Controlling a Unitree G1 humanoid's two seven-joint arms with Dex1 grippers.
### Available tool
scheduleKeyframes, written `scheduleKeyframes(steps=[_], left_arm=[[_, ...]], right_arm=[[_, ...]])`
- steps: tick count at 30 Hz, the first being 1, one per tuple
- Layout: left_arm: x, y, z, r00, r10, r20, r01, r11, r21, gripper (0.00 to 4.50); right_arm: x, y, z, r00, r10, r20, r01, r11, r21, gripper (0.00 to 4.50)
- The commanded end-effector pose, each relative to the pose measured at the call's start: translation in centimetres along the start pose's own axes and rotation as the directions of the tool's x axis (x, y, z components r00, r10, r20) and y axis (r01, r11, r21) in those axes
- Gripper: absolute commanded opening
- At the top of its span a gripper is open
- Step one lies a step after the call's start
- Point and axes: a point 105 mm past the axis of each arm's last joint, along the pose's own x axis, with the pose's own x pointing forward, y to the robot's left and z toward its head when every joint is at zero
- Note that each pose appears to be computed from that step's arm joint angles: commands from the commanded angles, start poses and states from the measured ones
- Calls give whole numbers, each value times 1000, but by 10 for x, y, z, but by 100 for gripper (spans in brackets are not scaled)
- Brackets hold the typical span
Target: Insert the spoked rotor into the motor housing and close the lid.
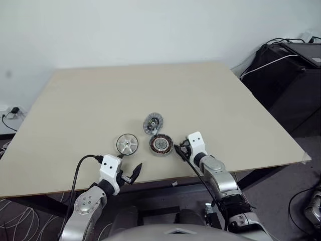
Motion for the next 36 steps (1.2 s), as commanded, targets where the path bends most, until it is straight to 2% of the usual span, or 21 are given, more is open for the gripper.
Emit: scheduleKeyframes(steps=[1,11,14,20,25,31,36], left_arm=[[1,-4,15,998,-14,58,13,1000,19,450],[2,-4,17,998,-14,62,13,1000,24,450],[2,-4,17,998,-16,63,15,1000,24,450],[3,-4,17,998,-17,64,16,1000,25,450],[4,-3,18,998,-16,64,15,1000,26,450],[4,-3,18,998,-15,64,13,1000,25,450],[3,-4,17,998,-18,63,16,1000,23,450]], right_arm=[[3,-1,17,999,-4,51,5,1000,-10,324],[3,2,4,1000,14,-23,-14,1000,20,324],[3,2,4,999,8,-33,-7,1000,18,268],[1,1,10,1000,-6,-18,6,1000,9,72],[-2,3,30,998,-2,58,2,1000,1,68],[-11,25,81,969,71,238,-64,997,-36,68],[-13,57,87,951,195,241,-181,980,-78,68]])
